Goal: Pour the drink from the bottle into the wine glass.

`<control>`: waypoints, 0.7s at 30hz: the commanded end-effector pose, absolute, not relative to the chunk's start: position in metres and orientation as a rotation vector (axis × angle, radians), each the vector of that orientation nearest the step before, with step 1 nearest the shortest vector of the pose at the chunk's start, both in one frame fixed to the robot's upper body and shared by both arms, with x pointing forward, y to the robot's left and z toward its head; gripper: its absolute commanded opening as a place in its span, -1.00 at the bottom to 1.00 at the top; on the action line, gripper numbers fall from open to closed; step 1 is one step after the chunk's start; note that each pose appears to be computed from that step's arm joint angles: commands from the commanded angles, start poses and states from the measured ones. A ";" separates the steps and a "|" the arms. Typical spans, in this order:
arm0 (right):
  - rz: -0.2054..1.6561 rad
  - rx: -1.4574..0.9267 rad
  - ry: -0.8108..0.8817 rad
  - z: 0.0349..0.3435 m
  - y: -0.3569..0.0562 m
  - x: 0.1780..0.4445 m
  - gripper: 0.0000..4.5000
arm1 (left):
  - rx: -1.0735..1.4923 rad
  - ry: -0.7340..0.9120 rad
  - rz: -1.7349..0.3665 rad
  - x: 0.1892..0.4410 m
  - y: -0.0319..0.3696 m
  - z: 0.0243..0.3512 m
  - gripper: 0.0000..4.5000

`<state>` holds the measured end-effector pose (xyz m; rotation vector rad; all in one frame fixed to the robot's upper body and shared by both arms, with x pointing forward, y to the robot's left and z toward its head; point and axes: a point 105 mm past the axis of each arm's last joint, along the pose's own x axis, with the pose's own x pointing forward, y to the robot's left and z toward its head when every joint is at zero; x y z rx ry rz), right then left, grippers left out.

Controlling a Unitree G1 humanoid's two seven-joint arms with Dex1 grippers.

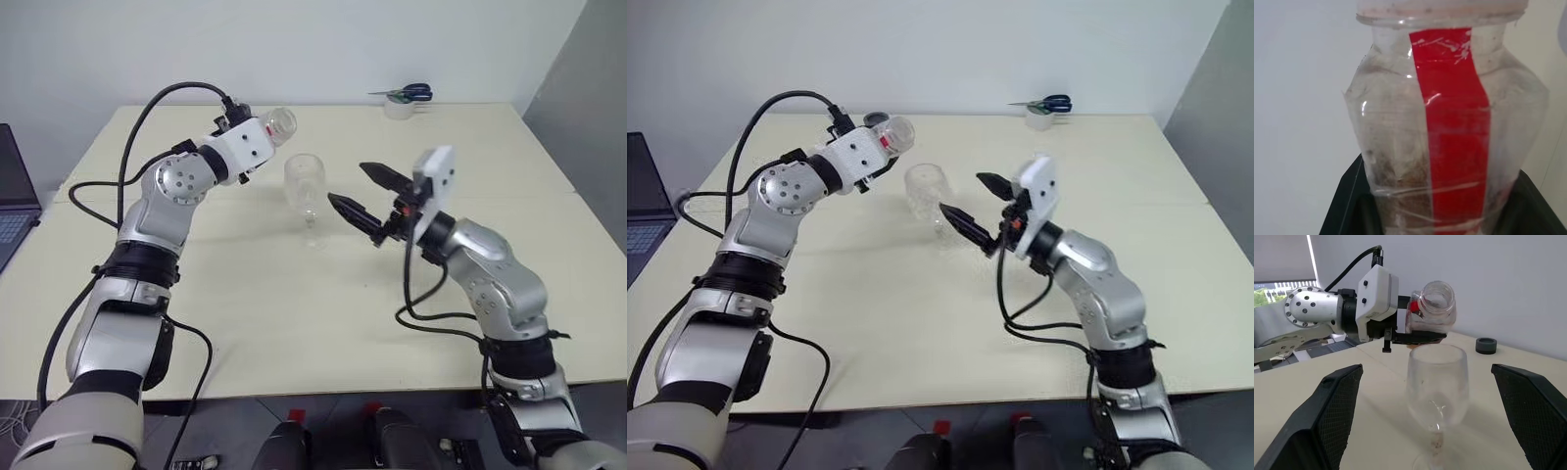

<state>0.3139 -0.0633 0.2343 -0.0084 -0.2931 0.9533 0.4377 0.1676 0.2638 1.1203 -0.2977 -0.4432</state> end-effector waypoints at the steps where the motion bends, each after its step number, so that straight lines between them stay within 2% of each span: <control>1: 0.979 -0.018 -0.362 0.248 -0.071 0.294 1.00 | 1.196 -0.379 -0.442 0.433 0.165 0.293 -0.19; 10: 0.919 -0.008 -0.333 0.236 -0.085 0.290 1.00 | 1.294 -0.401 -0.460 0.435 0.166 0.303 -0.19; 21: 0.892 0.047 -0.364 0.242 -0.078 0.291 1.00 | 1.433 -0.428 -0.470 0.433 0.163 0.301 -0.19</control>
